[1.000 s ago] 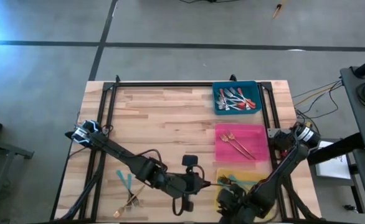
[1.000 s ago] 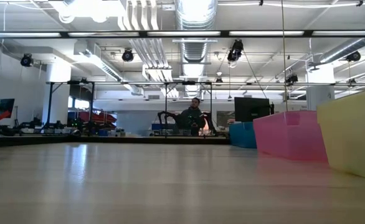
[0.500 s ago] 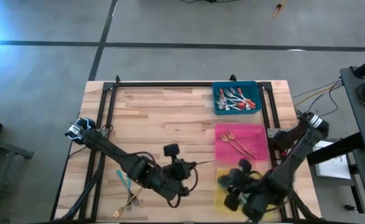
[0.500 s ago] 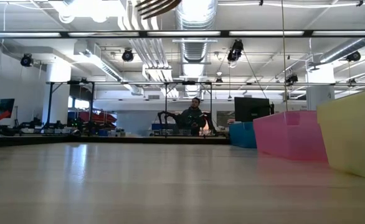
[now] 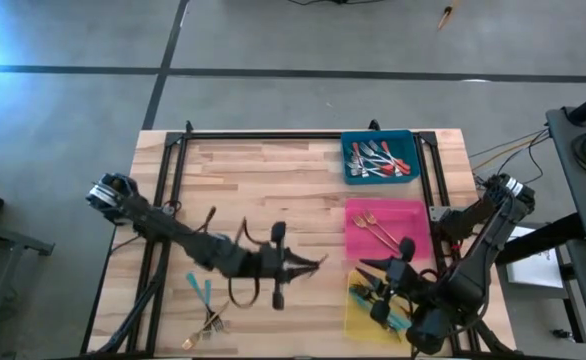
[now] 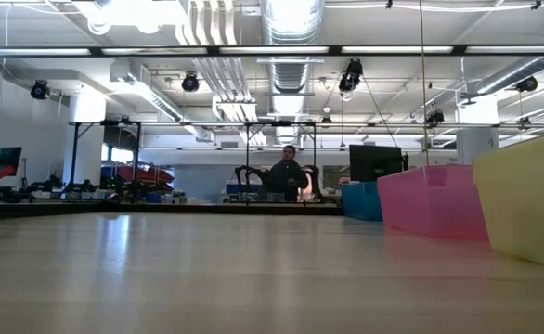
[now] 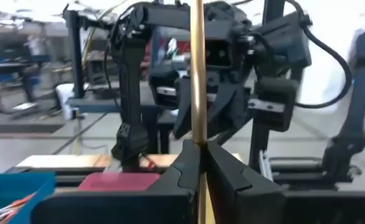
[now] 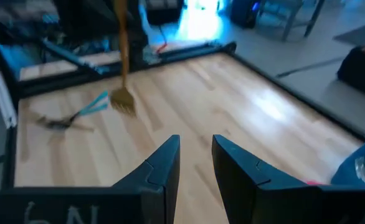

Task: Sort silverware by color (type)
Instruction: Put the gold fork into the pink bin

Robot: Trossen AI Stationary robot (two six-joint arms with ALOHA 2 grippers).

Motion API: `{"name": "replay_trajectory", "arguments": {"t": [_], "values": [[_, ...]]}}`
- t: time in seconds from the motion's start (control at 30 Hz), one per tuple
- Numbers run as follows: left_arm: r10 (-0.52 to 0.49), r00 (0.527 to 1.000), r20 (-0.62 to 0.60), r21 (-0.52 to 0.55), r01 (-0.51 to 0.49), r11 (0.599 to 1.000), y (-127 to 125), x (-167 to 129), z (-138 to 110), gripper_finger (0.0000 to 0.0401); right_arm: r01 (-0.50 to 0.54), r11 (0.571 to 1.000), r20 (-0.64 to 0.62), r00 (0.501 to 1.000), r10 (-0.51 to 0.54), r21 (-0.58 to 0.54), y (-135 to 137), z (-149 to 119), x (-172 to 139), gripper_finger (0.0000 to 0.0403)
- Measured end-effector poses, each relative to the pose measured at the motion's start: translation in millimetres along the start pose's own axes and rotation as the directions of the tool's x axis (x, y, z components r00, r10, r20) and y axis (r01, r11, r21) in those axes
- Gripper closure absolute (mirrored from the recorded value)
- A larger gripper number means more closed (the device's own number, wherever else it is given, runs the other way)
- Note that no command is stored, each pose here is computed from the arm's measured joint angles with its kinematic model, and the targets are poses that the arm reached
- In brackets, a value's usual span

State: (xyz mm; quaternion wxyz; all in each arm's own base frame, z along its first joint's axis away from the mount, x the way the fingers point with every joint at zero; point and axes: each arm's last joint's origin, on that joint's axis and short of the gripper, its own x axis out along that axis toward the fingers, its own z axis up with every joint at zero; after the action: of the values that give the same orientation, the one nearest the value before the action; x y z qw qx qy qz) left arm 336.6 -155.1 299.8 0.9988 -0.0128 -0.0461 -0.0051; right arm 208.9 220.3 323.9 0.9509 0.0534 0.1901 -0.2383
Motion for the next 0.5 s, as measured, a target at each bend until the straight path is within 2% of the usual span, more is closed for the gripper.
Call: {"name": "replay_trajectory", "arguments": {"t": [0.17,0.4,0.5], "values": [[-0.082,0.99,0.112,-0.069,0.09,0.994,25.2,-5.1,-19.6,0.0401,0.042,0.999,0.078,0.996,-0.044,0.022,-1.3,4.0,3.2,0.0316],[-0.072,0.994,0.082,-0.07,0.078,0.994,30.8,-2.0,-36.4,0.0401,0.073,0.997,0.009,0.997,-0.074,0.02,-6.6,16.4,30.3,0.0313],[-0.023,0.996,0.083,-0.074,0.029,0.997,32.1,-1.9,-36.9,0.0401,0.088,0.995,-0.014,0.996,-0.088,0.037,-9.9,23.6,45.2,0.0315]]}}
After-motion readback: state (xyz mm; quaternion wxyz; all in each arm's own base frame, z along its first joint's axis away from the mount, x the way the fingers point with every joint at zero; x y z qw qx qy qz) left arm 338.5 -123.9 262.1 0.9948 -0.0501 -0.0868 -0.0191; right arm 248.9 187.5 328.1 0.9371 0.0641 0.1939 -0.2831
